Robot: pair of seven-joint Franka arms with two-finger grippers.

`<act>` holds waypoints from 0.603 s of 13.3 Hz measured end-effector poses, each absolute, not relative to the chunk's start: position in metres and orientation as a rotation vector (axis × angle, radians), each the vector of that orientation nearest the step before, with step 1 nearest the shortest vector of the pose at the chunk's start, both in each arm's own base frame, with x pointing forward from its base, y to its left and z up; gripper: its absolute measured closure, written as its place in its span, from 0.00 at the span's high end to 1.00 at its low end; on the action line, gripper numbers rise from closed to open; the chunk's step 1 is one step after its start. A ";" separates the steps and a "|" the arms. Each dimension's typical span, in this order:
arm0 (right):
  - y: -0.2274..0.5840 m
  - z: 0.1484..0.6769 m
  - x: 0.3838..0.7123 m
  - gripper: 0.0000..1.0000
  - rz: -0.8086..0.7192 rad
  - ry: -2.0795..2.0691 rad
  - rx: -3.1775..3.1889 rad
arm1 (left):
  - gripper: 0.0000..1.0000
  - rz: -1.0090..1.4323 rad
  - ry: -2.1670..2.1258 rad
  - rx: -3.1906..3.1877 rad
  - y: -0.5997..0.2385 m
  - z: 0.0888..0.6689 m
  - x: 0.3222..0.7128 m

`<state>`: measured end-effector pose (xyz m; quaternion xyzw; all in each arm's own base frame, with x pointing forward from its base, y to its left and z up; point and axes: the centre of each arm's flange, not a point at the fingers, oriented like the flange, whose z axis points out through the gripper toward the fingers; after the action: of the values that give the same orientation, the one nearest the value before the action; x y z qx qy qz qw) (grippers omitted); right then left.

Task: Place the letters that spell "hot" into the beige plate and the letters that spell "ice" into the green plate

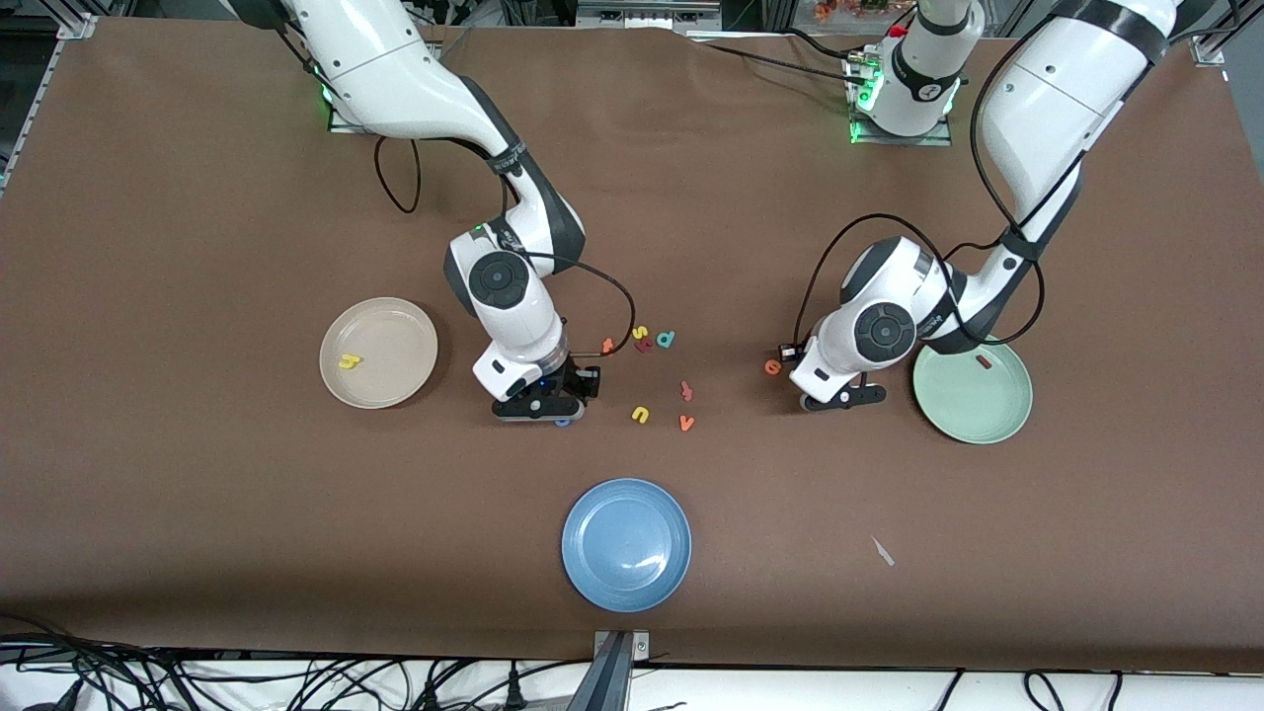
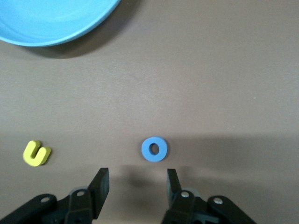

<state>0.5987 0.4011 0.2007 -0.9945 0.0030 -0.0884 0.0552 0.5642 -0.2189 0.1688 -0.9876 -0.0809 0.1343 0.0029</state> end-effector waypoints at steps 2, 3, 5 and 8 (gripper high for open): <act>0.395 0.192 0.604 0.59 -0.293 -0.006 -3.023 | 0.24 0.422 -0.238 -3.099 -0.212 0.169 0.567; 0.391 0.188 0.607 0.59 -0.309 -0.008 -3.025 | 0.24 0.431 -0.205 -3.094 -0.202 0.170 0.569; 0.387 0.177 0.609 0.58 -0.339 -0.008 -3.020 | 0.24 0.444 -0.145 -3.076 -0.165 0.177 0.583; 0.386 0.176 0.610 0.52 -0.348 -0.010 -3.018 | 0.24 0.430 -0.124 -3.088 -0.088 0.203 0.604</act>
<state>0.6103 0.3864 0.1756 -0.9921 -0.0032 -0.1144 0.0518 0.6037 -0.0881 0.2029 -0.9896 -0.0397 0.1379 0.0108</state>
